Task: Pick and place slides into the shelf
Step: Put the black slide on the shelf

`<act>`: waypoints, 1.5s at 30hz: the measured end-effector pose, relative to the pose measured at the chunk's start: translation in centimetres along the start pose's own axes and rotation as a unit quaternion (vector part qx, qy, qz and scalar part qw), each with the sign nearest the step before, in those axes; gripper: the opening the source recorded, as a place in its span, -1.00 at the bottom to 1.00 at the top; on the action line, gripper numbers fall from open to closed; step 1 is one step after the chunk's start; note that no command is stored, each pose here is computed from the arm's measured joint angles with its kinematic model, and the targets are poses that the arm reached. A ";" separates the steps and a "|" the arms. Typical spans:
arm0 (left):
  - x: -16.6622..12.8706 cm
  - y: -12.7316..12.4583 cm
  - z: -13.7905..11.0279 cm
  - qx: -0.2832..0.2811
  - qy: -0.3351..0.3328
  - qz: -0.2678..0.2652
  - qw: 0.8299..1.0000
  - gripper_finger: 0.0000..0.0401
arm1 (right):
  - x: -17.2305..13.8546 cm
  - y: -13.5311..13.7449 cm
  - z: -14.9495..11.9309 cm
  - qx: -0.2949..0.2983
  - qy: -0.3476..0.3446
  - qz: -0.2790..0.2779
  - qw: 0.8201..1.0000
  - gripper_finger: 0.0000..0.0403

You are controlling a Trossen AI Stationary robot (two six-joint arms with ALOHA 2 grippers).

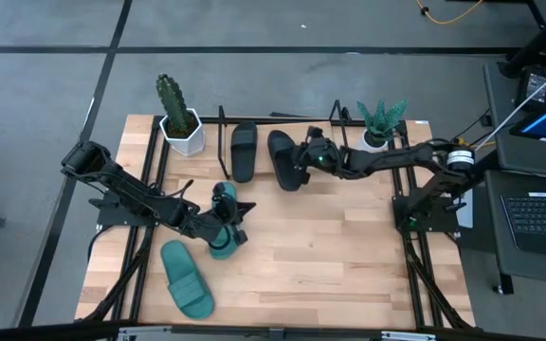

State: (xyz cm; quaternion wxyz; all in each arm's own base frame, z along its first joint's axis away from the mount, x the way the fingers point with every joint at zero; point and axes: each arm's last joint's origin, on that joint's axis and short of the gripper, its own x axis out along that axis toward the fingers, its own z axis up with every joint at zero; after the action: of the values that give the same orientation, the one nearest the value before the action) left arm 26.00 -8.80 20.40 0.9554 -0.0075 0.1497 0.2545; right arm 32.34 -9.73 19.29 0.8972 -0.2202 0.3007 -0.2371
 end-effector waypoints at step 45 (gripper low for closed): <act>0.0 -0.1 0.1 0.023 -0.003 -0.006 1.000 -0.99 | 5.9 -4.3 5.0 -0.036 0.109 0.022 0.993 -0.95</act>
State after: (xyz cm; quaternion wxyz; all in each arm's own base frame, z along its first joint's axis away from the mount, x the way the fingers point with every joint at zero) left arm 26.06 -8.87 20.50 0.9574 0.0146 0.1525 0.2450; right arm 38.52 -15.20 22.68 0.8553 -0.2187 0.4103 -0.2287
